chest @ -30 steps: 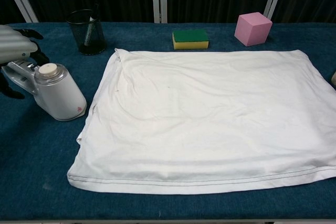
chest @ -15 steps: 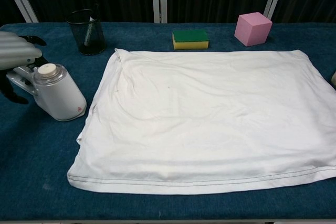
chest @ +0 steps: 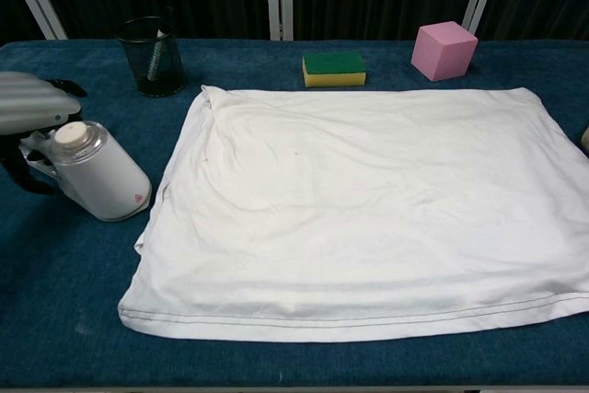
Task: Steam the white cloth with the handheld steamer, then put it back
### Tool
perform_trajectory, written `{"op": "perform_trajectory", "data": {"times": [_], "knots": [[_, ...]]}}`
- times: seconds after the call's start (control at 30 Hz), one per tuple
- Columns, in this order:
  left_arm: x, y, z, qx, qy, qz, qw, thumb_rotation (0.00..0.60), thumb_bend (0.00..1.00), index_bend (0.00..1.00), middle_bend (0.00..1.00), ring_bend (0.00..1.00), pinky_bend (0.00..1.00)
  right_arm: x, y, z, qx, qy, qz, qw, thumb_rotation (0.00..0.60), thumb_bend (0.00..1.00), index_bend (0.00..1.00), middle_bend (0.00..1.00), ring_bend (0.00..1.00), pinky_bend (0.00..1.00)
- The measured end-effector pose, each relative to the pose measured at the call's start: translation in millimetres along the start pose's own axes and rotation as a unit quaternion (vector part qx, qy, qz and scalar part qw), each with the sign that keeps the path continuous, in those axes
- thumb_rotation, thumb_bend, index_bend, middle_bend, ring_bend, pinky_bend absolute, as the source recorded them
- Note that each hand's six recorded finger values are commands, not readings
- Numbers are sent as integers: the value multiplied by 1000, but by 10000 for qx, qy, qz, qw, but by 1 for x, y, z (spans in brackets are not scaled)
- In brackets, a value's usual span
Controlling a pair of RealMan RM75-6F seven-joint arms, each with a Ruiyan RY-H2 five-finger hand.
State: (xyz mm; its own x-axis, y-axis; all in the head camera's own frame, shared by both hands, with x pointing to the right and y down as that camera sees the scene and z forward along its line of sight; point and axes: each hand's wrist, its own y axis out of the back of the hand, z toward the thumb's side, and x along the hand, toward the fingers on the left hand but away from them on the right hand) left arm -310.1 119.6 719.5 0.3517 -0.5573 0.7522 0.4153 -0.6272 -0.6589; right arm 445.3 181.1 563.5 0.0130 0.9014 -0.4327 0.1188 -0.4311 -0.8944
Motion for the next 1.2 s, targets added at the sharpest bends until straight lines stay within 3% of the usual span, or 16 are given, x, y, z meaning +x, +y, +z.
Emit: {"op": "perform_trajectory", "data": {"times": [0.23, 0.4, 0.53, 0.77, 0.93, 1.2], "knots": [[0, -2, 2, -160, -39, -131, 9998, 600, 293, 751, 823, 701, 15, 0, 2, -1, -26, -1, -30, 10000, 600, 24, 0, 34, 0, 35], [-2, 3, 1, -248, -12, -2, 9997, 600, 421, 773, 848, 740, 245, 0, 1, -1, -39, 8, -27, 10000, 600, 24, 0, 34, 0, 36], [-5, 7, -1, -364, 11, 110, 9993, 600, 466, 786, 859, 752, 427, -1, 0, 1, -39, 52, -6, 10000, 600, 24, 0, 34, 0, 35], [-10, 15, -10, -625, 70, 259, 9977, 600, 522, 800, 877, 769, 593, -3, -4, 7, 17, 210, 133, 9997, 600, 25, 0, 34, 0, 39], [-14, 23, -17, -1016, 141, 380, 9940, 600, 583, 824, 908, 810, 640, -6, -9, 15, 98, 369, 292, 9988, 600, 24, 0, 34, 0, 63], [-23, 45, -24, -1785, 124, 639, 9818, 600, 600, 829, 916, 816, 646, -9, -21, 26, 182, 572, 561, 9966, 600, 25, 0, 34, 0, 119]]}}
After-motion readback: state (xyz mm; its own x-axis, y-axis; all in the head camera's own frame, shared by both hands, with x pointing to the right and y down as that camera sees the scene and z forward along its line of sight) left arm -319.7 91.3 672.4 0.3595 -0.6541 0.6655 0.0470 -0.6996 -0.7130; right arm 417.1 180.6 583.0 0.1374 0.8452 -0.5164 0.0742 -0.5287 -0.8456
